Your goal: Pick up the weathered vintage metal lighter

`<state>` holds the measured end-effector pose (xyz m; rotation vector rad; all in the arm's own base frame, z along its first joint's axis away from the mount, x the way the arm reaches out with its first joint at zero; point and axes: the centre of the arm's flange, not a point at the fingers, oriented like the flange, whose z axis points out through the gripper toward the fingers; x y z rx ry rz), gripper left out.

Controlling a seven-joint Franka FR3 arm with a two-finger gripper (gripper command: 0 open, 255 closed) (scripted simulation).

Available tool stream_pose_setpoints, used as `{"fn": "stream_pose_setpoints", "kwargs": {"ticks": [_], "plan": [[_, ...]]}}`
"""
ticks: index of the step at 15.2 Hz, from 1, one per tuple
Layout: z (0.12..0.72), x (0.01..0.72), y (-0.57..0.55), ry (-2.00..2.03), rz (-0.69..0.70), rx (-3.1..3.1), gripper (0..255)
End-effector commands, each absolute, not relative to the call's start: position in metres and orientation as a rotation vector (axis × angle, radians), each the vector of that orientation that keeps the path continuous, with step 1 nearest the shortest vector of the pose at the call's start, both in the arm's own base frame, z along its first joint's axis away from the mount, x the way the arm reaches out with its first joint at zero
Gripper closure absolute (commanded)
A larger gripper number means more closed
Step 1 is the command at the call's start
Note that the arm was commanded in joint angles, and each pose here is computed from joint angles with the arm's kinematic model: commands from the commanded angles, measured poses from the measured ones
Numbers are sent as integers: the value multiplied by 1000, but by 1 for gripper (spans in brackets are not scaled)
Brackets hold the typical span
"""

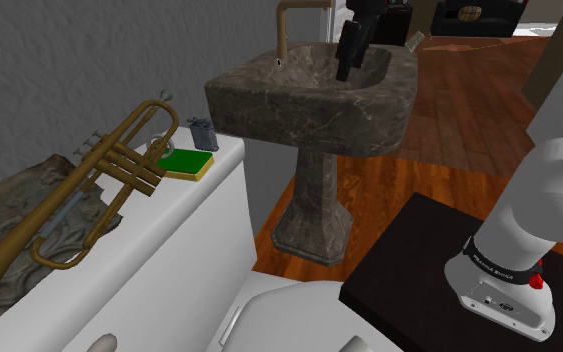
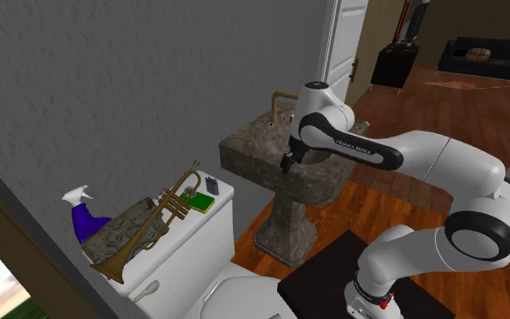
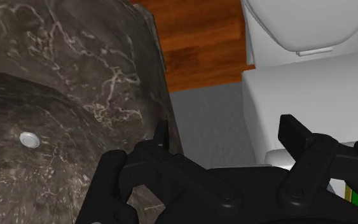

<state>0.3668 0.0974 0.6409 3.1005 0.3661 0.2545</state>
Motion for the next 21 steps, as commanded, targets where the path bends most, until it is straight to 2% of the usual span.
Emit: {"fn": "stream_pose_setpoints", "kwargs": {"ticks": [1, 21], "plan": [[638, 390, 117, 393, 234, 3101, 0], [592, 562, 328, 646, 22, 3082, 0]]}}
